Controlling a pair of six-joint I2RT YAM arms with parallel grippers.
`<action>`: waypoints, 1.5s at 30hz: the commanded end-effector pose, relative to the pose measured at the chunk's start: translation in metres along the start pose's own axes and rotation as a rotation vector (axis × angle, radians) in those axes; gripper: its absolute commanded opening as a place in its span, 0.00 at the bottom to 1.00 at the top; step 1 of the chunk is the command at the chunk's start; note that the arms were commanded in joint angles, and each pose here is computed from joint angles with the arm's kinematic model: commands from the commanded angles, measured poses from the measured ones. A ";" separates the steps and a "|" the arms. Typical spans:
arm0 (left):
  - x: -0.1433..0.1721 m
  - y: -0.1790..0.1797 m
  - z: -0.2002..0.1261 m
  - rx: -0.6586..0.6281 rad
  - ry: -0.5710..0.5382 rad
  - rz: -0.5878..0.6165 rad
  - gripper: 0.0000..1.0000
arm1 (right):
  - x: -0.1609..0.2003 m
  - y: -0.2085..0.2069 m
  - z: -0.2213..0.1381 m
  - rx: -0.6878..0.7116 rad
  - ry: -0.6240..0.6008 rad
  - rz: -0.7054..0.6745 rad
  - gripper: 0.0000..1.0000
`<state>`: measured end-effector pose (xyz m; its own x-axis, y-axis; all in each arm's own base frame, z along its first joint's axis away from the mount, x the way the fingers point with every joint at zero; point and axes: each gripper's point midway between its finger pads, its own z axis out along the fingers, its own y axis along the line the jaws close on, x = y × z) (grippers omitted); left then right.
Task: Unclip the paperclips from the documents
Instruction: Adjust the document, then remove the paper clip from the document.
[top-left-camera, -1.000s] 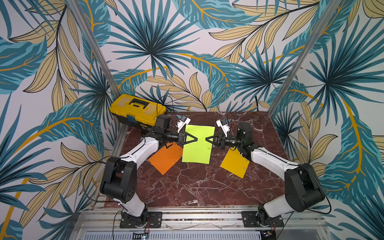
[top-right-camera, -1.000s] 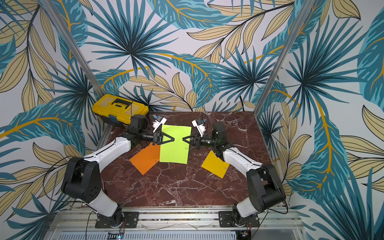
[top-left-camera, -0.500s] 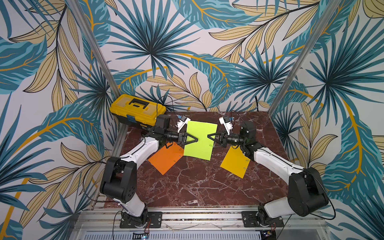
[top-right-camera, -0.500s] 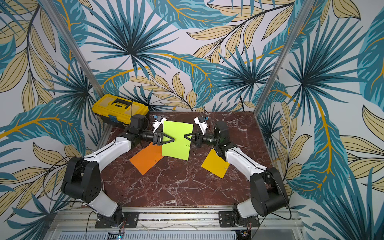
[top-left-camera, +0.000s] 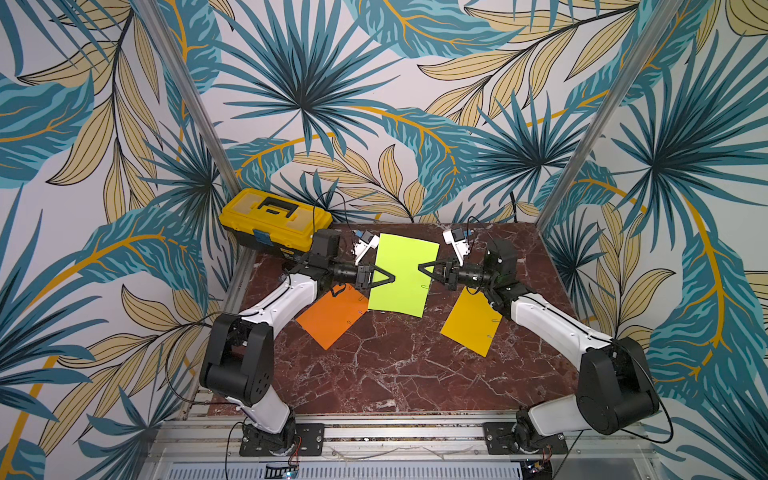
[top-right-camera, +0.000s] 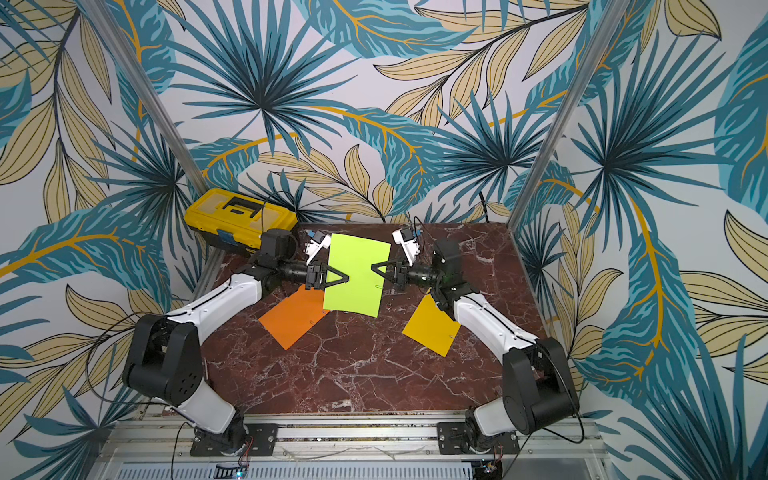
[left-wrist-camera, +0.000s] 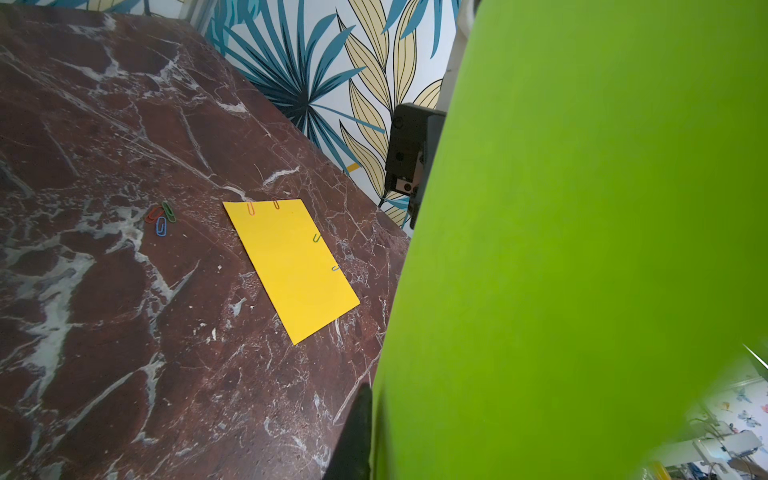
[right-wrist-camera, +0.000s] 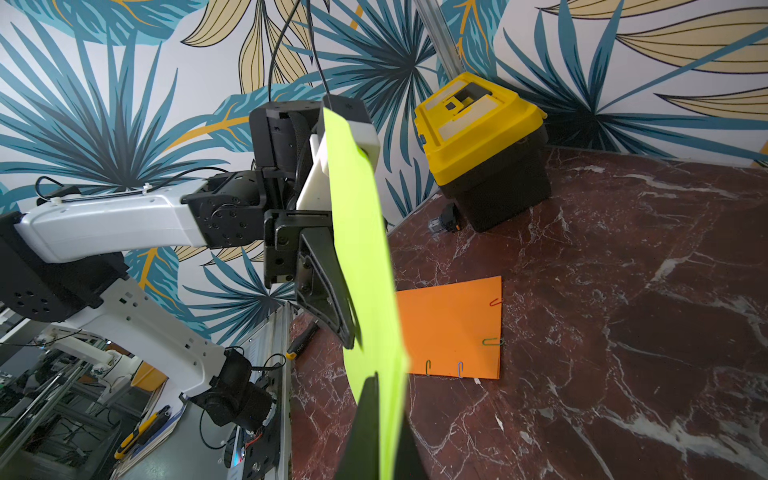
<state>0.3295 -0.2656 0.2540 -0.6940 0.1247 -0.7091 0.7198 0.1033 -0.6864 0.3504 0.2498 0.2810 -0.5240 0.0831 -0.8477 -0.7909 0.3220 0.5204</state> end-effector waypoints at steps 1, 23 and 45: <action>-0.005 -0.004 -0.001 0.000 -0.010 0.038 0.05 | -0.004 0.006 0.000 -0.024 -0.004 -0.005 0.01; -0.008 -0.008 -0.005 -0.007 -0.020 0.069 0.00 | 0.045 -0.013 0.000 -0.002 0.125 0.078 0.40; -0.009 -0.007 -0.007 -0.017 -0.025 0.069 0.00 | 0.060 -0.006 -0.006 -0.026 0.159 0.103 0.34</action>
<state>0.3330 -0.2629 0.2534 -0.6887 0.1177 -0.7154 0.7251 0.1172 -0.6786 0.3301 0.2496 0.2335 -0.6334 -0.0206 -0.7735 -0.7412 0.3030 0.5989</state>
